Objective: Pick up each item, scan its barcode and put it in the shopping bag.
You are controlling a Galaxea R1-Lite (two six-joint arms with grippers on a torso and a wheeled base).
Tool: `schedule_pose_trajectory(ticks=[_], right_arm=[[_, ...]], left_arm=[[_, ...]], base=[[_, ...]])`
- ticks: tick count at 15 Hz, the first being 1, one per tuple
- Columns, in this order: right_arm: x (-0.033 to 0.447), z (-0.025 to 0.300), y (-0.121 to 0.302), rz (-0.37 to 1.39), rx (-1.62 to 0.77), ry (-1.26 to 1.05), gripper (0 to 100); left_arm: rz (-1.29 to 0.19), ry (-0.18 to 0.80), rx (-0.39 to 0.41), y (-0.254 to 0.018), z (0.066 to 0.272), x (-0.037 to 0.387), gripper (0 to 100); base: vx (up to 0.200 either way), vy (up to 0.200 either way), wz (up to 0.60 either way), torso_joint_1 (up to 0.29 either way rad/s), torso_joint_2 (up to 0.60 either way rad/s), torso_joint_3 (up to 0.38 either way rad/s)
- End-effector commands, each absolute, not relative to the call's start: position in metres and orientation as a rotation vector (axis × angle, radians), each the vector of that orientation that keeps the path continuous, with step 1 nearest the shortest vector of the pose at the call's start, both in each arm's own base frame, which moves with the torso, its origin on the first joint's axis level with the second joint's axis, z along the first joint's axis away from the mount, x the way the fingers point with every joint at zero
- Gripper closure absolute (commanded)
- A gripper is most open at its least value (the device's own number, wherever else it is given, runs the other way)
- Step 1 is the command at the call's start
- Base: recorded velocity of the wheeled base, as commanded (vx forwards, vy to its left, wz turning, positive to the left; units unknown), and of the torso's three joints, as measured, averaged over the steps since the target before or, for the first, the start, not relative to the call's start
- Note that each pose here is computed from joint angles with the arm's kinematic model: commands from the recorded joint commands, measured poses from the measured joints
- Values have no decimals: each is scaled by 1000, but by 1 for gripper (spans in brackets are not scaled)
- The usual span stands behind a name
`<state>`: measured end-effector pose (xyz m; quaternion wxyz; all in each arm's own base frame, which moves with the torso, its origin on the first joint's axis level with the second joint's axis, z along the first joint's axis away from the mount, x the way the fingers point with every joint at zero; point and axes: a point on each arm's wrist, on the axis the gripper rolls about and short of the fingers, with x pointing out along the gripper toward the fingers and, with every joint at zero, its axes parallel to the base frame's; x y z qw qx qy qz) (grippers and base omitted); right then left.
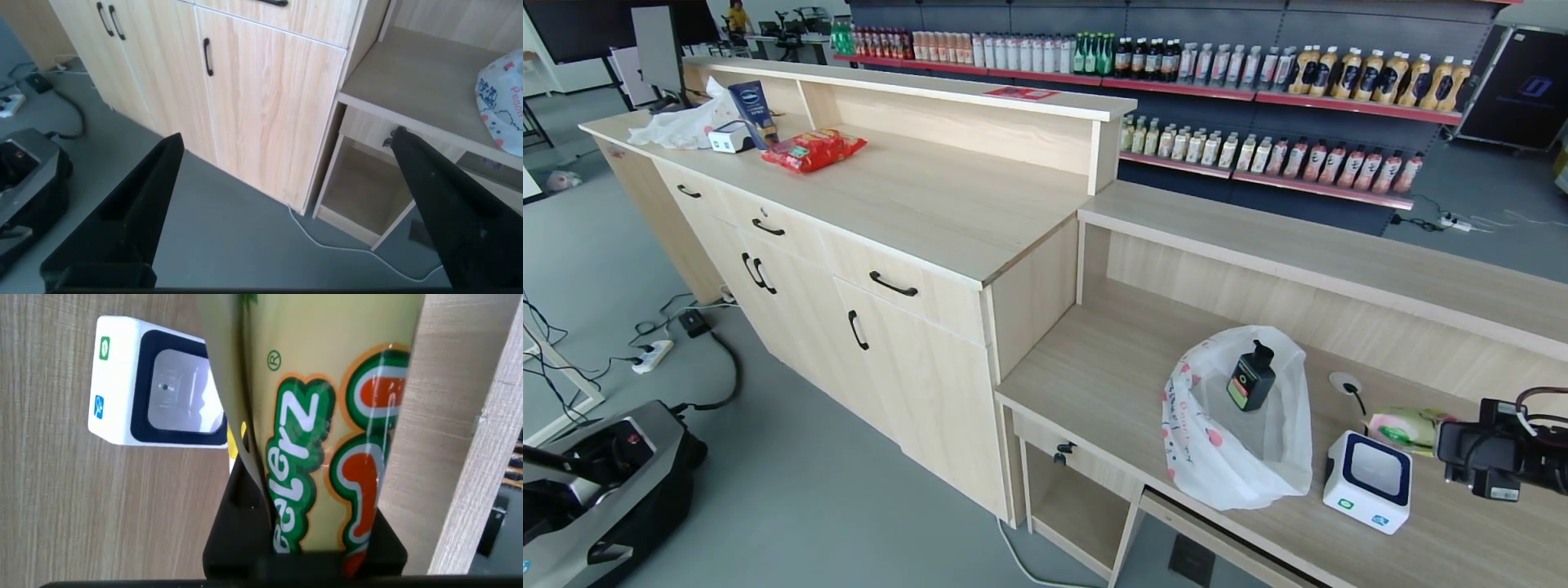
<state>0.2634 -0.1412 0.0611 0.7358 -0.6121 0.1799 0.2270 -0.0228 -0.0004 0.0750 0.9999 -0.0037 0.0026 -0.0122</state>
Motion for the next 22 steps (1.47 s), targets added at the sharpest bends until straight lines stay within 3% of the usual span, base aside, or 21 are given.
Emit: schedule_pose_trajectory(ticks=[1, 12, 22], right_arm=[[267, 53, -142, 515, -1329, 408, 100], [314, 26, -135, 490, -1276, 318, 100], [322, 15, -137, 482, -1271, 316, 100]], left_arm=[[-25, 6, -8, 0, 75, -23, 0], [-25, 6, -8, 0, 75, -23, 0], [-23, 6, -8, 0, 75, -23, 0]], base=[[0, 0, 0, 0, 0, 0], [0, 0, 0, 0, 0, 0], [0, 0, 0, 0, 0, 0]])
